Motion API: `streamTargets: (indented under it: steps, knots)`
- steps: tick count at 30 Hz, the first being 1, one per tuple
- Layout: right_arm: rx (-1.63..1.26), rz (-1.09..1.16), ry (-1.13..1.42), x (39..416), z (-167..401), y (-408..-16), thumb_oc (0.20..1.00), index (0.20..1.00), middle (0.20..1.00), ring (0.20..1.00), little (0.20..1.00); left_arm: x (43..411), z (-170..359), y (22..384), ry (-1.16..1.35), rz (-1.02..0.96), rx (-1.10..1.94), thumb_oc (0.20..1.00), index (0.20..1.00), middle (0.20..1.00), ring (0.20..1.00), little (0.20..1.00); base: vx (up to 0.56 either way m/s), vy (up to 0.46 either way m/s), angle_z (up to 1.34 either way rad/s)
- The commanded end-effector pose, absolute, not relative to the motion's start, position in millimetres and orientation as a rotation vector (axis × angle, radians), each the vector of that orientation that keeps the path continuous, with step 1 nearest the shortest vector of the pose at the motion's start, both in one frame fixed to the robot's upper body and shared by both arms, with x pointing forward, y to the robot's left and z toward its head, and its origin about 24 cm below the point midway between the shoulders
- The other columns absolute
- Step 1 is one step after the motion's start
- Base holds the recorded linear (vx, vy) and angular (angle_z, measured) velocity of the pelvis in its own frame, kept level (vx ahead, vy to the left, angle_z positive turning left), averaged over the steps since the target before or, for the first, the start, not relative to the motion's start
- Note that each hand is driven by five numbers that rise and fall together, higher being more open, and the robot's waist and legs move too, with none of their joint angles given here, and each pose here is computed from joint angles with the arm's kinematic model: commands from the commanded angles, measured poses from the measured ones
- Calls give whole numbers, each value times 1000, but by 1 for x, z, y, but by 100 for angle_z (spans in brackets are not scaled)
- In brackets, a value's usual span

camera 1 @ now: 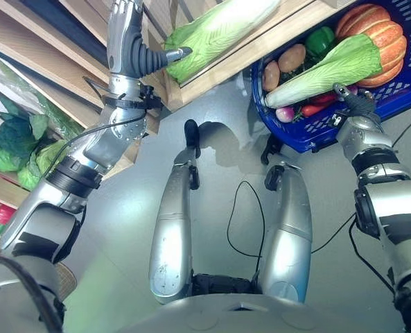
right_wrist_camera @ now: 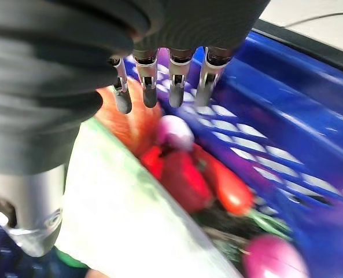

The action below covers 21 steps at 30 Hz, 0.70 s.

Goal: Pick up fruits and vegetables into the basket

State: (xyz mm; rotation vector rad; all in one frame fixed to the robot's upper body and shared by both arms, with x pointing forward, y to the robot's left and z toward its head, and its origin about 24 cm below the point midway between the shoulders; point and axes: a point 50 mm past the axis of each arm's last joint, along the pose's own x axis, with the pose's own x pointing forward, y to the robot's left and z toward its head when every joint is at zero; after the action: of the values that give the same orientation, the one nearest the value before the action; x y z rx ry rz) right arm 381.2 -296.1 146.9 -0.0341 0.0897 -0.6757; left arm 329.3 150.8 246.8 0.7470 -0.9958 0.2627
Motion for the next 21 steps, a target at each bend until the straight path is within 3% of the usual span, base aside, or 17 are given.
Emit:
streamTargets:
  steps: [1, 11, 21]
  knots:
    - [-147, -728, 0, 370, 141, -295, 1000, 1000, 1000, 1000, 1000, 326, 249, 157, -1006, 352, 710, 1000, 1000, 1000, 1000, 1000, -17, 35, -12]
    - [-354, -376, -413, 324, 142, -214, 1000, 1000, 1000, 1000, 1000, 333, 219, 199, -752, 565, 677, 1000, 1000, 1000, 1000, 1000, -1, 86, -15]
    - [-428, -135, -520, 292, 151, -204, 1000, 1000, 1000, 1000, 1000, 344, 172, 248, -391, 693, 684, 1000, 1000, 1000, 1000, 1000, 25, 81, -17]
